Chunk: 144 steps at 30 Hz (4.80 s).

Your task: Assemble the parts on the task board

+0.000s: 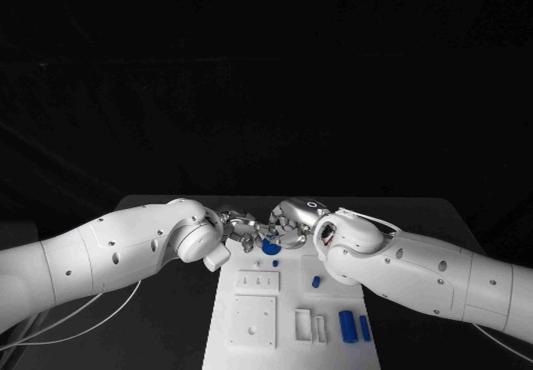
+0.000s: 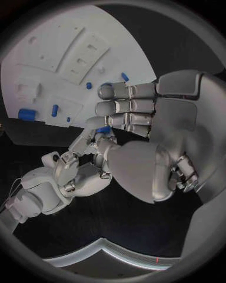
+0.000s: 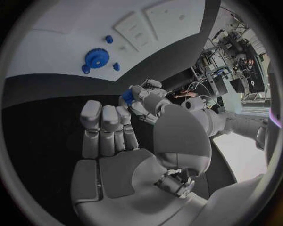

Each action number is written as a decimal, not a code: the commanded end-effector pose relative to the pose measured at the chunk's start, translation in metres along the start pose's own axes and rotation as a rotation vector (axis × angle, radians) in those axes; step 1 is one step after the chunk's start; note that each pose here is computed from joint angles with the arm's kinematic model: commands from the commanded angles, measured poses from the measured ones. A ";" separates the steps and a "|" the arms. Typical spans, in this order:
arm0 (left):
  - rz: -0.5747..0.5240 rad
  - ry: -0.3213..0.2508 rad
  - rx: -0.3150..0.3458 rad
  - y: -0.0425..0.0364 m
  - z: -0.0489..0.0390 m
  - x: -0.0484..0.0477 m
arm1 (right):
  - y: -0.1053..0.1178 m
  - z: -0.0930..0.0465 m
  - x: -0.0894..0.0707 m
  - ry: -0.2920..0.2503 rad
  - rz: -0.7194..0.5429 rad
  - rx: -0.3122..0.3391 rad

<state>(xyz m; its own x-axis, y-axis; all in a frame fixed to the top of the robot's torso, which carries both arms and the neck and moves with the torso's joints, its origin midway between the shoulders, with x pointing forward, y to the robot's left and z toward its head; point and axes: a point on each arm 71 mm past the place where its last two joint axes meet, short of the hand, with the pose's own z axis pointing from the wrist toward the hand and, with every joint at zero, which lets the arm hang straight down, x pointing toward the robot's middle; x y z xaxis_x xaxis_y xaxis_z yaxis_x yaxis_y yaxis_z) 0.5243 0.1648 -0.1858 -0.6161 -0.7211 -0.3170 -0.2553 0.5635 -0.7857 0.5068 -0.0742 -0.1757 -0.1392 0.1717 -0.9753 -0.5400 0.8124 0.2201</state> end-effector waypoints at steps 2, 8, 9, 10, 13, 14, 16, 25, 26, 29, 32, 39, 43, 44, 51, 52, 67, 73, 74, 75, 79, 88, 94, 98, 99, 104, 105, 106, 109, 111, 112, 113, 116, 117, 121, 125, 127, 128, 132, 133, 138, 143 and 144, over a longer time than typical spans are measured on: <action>-0.038 0.041 0.009 -0.0001 0.0003 0.0046 | 0.003 0.000 0.002 0.012 -0.009 -0.014; -0.049 0.054 0.005 0.0004 0.0004 0.0052 | 0.001 0.000 0.002 0.012 -0.009 -0.012; -0.052 0.057 0.005 0.0005 0.0004 0.0055 | 0.002 0.000 0.002 0.013 -0.009 -0.012; -0.054 0.060 0.005 0.0005 0.0004 0.0057 | 0.002 0.000 0.003 0.013 -0.009 -0.013; -0.052 0.067 0.007 0.0002 0.0004 0.0064 | 0.002 0.000 0.003 0.014 -0.008 -0.013; -0.052 0.068 0.008 0.0001 0.0004 0.0066 | 0.002 0.000 0.003 0.015 -0.008 -0.013; -0.050 0.074 0.010 0.0001 0.0002 0.0070 | 0.001 0.000 0.003 0.016 -0.009 -0.011; -0.008 0.070 0.032 -0.0010 -0.0004 0.0072 | -0.001 0.000 0.004 0.021 -0.006 -0.008; 0.001 0.067 0.036 -0.0012 -0.0005 0.0071 | -0.001 0.000 0.004 0.021 -0.006 -0.007; 0.040 0.048 0.052 -0.0023 -0.0007 0.0064 | -0.001 0.000 0.005 0.022 -0.003 -0.007; 0.065 0.031 0.061 -0.0030 -0.0010 0.0058 | -0.003 -0.001 0.004 0.021 0.001 -0.004; 0.081 -0.002 0.068 -0.0028 -0.0010 0.0032 | -0.009 -0.002 0.003 0.009 0.027 0.002; 0.088 -0.004 0.063 -0.0022 -0.0009 0.0034 | -0.012 -0.002 0.002 -0.006 0.052 0.008; 0.094 -0.004 0.063 -0.0023 -0.0009 0.0036 | -0.013 -0.002 0.002 -0.009 0.058 0.008; 0.129 -0.014 0.040 -0.0004 -0.0007 0.0028 | -0.028 -0.007 -0.002 -0.043 0.097 0.021; 0.136 -0.017 0.033 0.0001 -0.0006 0.0025 | -0.030 -0.009 -0.003 -0.044 0.104 0.019; 0.433 -0.084 -0.067 0.0094 0.0075 0.0027 | -0.119 -0.046 -0.022 -0.148 0.292 0.200; 0.494 -0.085 -0.097 0.0145 0.0148 0.0022 | -0.136 -0.051 -0.030 -0.174 0.327 0.249; 0.506 -0.084 -0.102 0.0155 0.0169 0.0030 | -0.138 -0.051 -0.031 -0.179 0.327 0.252; 0.513 -0.081 -0.106 0.0163 0.0181 0.0041 | -0.139 -0.051 -0.032 -0.181 0.329 0.255; 0.531 -0.078 -0.114 0.0199 0.0211 0.0077 | -0.140 -0.051 -0.034 -0.187 0.335 0.259; 0.587 -0.073 -0.132 0.0307 0.0287 0.0174 | -0.140 -0.048 -0.038 -0.200 0.339 0.256; 0.603 -0.061 -0.145 0.0402 0.0343 0.0250 | -0.140 -0.046 -0.039 -0.208 0.347 0.257; 0.605 -0.048 -0.149 0.0427 0.0371 0.0301 | -0.140 -0.045 -0.039 -0.204 0.348 0.257; 0.607 -0.047 -0.150 0.0428 0.0376 0.0307 | -0.139 -0.045 -0.039 -0.202 0.349 0.256; 0.623 -0.041 -0.160 0.0452 0.0392 0.0323 | -0.138 -0.044 -0.039 -0.198 0.351 0.254; 0.628 -0.037 -0.163 0.0457 0.0393 0.0325 | -0.138 -0.044 -0.039 -0.198 0.351 0.254; 0.629 -0.036 -0.164 0.0459 0.0395 0.0327 | -0.138 -0.044 -0.039 -0.198 0.350 0.254; 0.630 -0.030 -0.168 0.0478 0.0400 0.0339 | -0.138 -0.044 -0.038 -0.193 0.351 0.253; 0.629 -0.028 -0.168 0.0490 0.0406 0.0350 | -0.137 -0.043 -0.038 -0.192 0.349 0.251; 0.629 -0.026 -0.169 0.0495 0.0408 0.0355 | -0.137 -0.043 -0.038 -0.192 0.347 0.250; 0.629 -0.024 -0.169 0.0497 0.0409 0.0358 | -0.137 -0.043 -0.038 -0.192 0.346 0.249; 0.631 -0.016 -0.173 0.0509 0.0405 0.0367 | -0.136 -0.043 -0.038 -0.189 0.344 0.247; 0.632 -0.014 -0.174 0.0511 0.0403 0.0369 | -0.136 -0.043 -0.038 -0.188 0.343 0.246; 0.634 -0.007 -0.177 0.0520 0.0396 0.0379 | -0.136 -0.043 -0.038 -0.188 0.343 0.248; 0.636 -0.001 -0.180 0.0530 0.0395 0.0381 | -0.136 -0.043 -0.038 -0.187 0.339 0.245; 0.636 0.000 -0.182 0.0535 0.0395 0.0380 | -0.136 -0.043 -0.038 -0.185 0.337 0.244; 0.636 0.000 -0.182 0.0536 0.0395 0.0380 | -0.135 -0.043 -0.038 -0.185 0.337 0.244; 0.640 0.007 -0.182 0.0539 0.0395 0.0396 | -0.135 -0.043 -0.038 -0.183 0.338 0.242; 0.641 0.008 -0.183 0.0540 0.0395 0.0397 | -0.135 -0.043 -0.038 -0.183 0.337 0.242; 0.652 0.002 -0.183 0.0551 0.0400 0.0391 | -0.135 -0.043 -0.038 -0.182 0.338 0.242; 0.656 0.006 -0.189 0.0568 0.0402 0.0397 | -0.135 -0.043 -0.038 -0.182 0.338 0.241; 0.660 0.007 -0.189 0.0571 0.0402 0.0399 | -0.135 -0.043 -0.038 -0.182 0.338 0.242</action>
<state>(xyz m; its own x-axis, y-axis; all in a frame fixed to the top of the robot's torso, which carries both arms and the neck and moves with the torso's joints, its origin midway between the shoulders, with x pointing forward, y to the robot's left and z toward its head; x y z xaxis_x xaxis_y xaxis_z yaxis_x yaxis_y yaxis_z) 0.5162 0.1532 -0.2638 -0.6834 -0.2243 -0.6947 0.0342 0.9408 -0.3373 0.5499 -0.2159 -0.1681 -0.1052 0.5375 -0.8367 -0.2613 0.7969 0.5447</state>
